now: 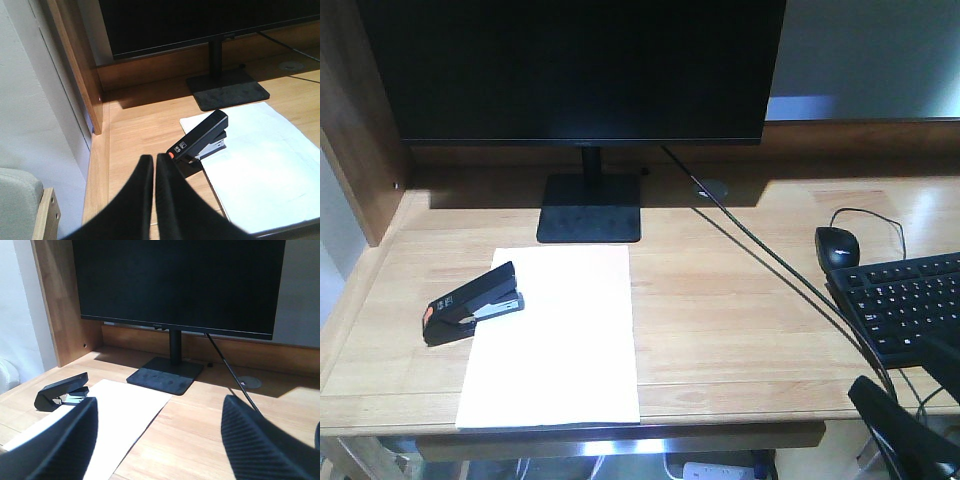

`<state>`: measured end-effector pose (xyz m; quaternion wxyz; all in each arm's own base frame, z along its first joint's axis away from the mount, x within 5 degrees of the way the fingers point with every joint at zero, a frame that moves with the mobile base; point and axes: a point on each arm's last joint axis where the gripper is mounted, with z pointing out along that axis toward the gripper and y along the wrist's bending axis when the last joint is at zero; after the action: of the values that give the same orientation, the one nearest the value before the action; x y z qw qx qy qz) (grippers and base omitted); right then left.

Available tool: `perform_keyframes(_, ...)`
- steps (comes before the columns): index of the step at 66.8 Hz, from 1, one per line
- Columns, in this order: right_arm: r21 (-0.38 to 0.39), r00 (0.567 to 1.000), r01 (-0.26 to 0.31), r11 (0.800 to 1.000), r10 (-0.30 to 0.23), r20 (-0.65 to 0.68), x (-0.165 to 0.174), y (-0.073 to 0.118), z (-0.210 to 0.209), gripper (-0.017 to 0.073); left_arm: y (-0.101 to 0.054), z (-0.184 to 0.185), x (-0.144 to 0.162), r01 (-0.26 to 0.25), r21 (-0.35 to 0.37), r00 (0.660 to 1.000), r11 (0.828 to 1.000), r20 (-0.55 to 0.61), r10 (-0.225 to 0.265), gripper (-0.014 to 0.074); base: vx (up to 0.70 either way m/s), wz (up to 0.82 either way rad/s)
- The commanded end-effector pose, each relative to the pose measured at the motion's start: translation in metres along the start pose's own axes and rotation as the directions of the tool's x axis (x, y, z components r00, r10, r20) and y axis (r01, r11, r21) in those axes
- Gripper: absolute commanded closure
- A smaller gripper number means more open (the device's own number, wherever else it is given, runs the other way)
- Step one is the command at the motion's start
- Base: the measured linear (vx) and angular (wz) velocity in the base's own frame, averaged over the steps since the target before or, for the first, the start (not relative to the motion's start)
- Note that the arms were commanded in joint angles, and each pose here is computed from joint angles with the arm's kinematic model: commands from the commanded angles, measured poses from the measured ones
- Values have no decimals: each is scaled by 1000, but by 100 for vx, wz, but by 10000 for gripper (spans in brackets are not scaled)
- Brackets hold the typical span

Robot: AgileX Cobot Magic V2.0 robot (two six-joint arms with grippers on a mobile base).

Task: Grab stapler and paper to desk for stapling

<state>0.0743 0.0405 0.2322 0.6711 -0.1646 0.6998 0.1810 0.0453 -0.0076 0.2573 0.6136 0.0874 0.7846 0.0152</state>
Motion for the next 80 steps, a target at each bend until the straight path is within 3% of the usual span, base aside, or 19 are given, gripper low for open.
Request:
perform_keyframes(1,-31,998,5,999,-3,67,-13,3,0,62,2,-2,-13,23,-10,996,1000,82,-22,601,0,0)
perform_keyframes(39,-31,998,6,999,-4,67,-13,3,0,62,2,-2,-13,23,-10,996,1000,82,-22,601,0,0)
perform_keyframes(47,-27,997,46,999,-44,67,-13,3,1,75,2,-2,-13,23,-10,996,1000,82,-22,601,0,0)
perform_keyframes(58,-30,996,58,998,-55,72,-14,3,0,230,2,-2,-13,23,-10,996,1000,82,-22,601,0,0)
perform_keyframes(70,-32,996,59,998,-56,74,-14,3,0,574,2,-2,-13,23,-10,996,1000,82,-22,601,0,0)
perform_keyframes(80,-30,996,58,998,-56,73,-14,3,0,570,2,-2,-13,23,-10,996,1000,82,-22,601,0,0)
